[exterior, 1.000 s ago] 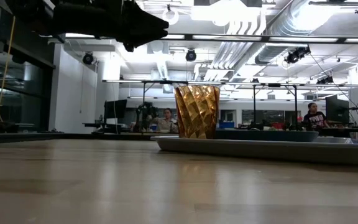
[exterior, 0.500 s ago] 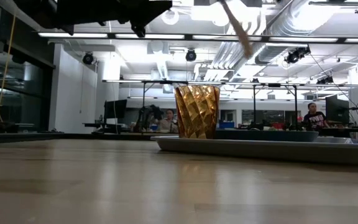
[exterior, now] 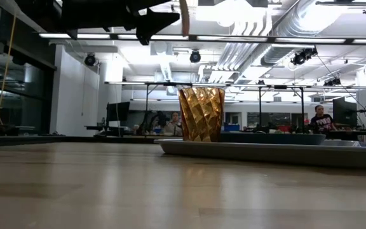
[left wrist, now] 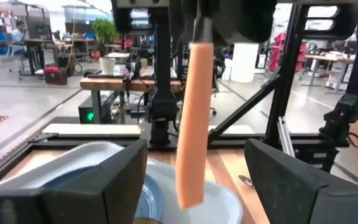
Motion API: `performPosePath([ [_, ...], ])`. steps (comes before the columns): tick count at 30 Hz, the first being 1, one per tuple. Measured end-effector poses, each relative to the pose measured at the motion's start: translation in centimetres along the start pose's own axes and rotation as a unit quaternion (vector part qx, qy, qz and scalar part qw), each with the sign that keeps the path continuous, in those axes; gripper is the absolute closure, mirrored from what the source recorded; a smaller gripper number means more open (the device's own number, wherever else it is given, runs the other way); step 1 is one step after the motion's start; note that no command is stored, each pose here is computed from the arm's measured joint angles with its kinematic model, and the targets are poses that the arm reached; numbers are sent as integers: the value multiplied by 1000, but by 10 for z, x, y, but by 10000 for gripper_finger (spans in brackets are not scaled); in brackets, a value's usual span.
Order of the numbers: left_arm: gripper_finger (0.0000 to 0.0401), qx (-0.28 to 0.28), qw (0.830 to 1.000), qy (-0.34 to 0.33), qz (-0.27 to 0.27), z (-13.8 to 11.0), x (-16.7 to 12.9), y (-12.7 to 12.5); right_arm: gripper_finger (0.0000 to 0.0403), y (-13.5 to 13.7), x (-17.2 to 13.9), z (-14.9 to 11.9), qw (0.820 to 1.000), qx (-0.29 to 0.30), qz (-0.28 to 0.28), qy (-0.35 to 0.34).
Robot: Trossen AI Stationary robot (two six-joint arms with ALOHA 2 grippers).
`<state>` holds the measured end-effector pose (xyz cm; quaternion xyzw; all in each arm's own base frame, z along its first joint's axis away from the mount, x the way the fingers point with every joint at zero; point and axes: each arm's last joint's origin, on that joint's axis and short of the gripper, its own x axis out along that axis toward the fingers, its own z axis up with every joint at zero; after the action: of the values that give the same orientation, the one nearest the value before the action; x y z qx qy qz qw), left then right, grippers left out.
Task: Pick and place plate/cup/fork/spoon on tray
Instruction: Put the orange fork on the blue tray to the right of the blue plate
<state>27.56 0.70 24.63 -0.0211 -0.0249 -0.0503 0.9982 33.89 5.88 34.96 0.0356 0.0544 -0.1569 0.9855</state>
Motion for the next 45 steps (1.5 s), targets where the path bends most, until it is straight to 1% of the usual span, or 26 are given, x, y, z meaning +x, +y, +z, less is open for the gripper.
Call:
performPosePath([
  [3, 140, -1, 1000, -1, 8, 0, 0, 0, 400, -3, 2, 4, 1000, 6, 18, -17],
  [7, 144, 3, 1000, -19, 9, 3, 1, 1, 400, -6, 4, 8, 999, -5, 20, -34],
  [11, 168, 1, 1000, -16, 16, 6, 12, 2, 400, -13, 8, 10, 999, -3, 21, -37],
  [13, 191, 5, 1000, -2, 19, 4, 19, 4, 401, -15, 9, 10, 999, -4, 22, -38],
  [15, 224, 9, 999, 18, 32, 0, 24, 6, 401, -16, 10, 10, 999, -4, 29, -36],
  [17, 263, 9, 999, 25, 41, 1, 27, 9, 401, -17, 10, 10, 999, -13, 34, -34],
  [21, 358, 0, 998, 30, 49, 2, 26, 16, 402, -17, 10, 9, 999, -23, 37, -30],
  [22, 371, -4, 998, 32, 50, 2, 26, 18, 402, -18, 11, 9, 999, -22, 34, -28],
  [24, 372, -9, 998, 36, 49, 2, 24, 22, 402, -19, 11, 8, 999, -25, 25, -26],
  [29, 370, -12, 998, 48, 47, 0, 24, 22, 402, -19, 11, 6, 999, -30, 12, -16],
  [31, 370, -13, 997, 53, 54, -1, 24, 23, 402, -20, 10, 5, 1000, -29, -1, -10],
  [36, 370, -9, 995, 68, 71, 3, 18, 22, 398, -25, -2, 10, 1000, -26, -7, 10],
  [39, 371, -14, 991, 89, 101, 2, 14, 24, 371, -30, -14, 16, 999, -21, -10, 22],
  [42, 371, -13, 982, 125, 141, -3, 10, 26, 326, -36, -26, 18, 999, -7, -29, 44],
  [44, 371, -11, 980, 133, 148, -3, 10, 26, 296, -39, -29, 15, 997, -6, -37, 65],
  [45, 371, -11, 978, 148, 148, -6, 9, 26, 282, -40, -31, 14, 996, -10, -41, 74],
])
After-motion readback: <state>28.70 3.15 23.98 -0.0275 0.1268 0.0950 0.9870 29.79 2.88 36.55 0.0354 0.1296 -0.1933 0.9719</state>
